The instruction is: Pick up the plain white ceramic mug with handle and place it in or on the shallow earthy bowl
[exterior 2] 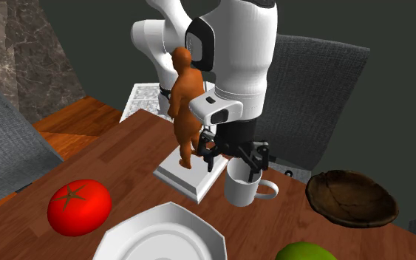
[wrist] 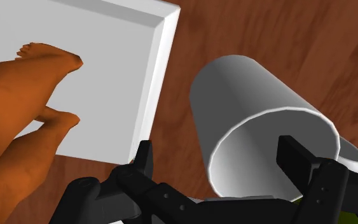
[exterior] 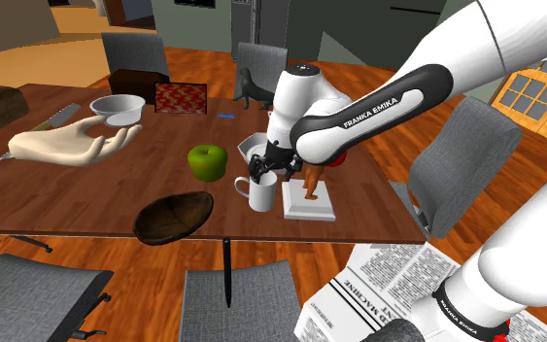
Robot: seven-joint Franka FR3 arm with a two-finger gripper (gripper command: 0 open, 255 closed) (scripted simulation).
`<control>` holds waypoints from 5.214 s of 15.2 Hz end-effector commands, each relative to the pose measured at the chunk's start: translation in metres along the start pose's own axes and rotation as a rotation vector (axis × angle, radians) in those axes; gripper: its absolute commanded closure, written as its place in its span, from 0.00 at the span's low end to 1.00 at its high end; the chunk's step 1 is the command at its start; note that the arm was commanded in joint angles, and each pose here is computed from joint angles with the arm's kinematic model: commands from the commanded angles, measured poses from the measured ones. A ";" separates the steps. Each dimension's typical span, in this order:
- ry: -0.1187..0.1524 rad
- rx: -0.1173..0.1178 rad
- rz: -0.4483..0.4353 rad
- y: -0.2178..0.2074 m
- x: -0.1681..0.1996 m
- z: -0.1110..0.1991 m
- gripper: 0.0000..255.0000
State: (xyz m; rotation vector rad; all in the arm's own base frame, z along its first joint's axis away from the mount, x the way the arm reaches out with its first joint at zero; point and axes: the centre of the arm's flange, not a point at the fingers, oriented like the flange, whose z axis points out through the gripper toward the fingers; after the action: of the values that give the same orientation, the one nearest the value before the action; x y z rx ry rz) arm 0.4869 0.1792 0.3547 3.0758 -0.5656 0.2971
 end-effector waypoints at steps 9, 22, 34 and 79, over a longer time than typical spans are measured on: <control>-0.017 -0.010 0.007 0.005 -0.002 0.008 1.00; -0.017 -0.011 0.007 0.003 0.011 -0.055 1.00; -0.017 -0.011 0.007 0.001 0.023 -0.117 1.00; -0.017 -0.011 0.007 -0.242 0.001 -0.087 1.00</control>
State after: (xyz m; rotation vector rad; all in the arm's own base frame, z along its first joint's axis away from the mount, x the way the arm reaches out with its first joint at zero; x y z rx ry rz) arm 0.5566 0.4090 0.4551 3.0691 -0.5766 0.2668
